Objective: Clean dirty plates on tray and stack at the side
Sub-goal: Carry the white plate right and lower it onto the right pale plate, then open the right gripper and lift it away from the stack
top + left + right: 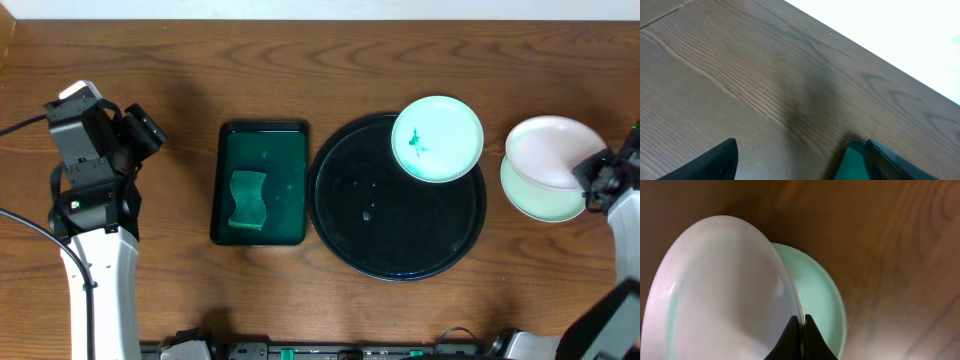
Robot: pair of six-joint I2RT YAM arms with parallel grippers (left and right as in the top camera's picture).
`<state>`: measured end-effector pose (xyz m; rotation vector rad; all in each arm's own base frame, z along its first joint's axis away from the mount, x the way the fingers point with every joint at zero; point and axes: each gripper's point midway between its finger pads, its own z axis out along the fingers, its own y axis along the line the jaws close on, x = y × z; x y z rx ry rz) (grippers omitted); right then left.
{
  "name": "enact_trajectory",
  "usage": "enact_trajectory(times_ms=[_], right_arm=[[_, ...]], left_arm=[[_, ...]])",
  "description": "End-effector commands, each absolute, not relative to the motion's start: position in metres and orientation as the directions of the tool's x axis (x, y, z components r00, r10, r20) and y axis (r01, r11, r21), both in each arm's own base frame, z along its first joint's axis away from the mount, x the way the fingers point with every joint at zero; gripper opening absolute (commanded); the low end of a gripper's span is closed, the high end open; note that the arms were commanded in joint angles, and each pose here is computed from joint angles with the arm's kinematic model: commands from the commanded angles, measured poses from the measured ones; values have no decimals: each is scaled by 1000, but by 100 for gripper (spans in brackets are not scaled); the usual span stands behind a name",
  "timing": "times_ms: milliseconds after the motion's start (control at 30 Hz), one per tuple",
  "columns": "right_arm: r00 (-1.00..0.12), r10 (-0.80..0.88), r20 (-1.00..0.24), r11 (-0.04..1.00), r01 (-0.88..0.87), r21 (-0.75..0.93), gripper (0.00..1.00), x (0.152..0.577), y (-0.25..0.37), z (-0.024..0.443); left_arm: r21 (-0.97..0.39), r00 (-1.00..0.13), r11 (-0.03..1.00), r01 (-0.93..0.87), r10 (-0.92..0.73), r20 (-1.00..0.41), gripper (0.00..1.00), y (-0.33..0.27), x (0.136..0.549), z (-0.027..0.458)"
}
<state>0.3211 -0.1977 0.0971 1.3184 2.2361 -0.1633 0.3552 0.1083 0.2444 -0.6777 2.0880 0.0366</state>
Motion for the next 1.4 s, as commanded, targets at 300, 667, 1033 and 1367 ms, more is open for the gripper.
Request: enact_trajectory(times_ms=[300,667,1033,1367], right_arm=[[-429,791,-436,501,863,60,36,312,-203,59],[-640,627,-445,773,584,249,55,357,-147,83],[-805,179,-565,979,87,187,55,406,-34,115],[-783,-30,-621,992,-97,75,66,424,6,113]], left_arm=[[-221,-431,844,-489,-454,-780,80,111,354,244],[-221,-431,844,-489,-454,-780,80,111,354,244],[-221,-431,844,-489,-454,-780,80,111,354,244],[-221,-431,844,-489,-454,-780,80,111,354,244]])
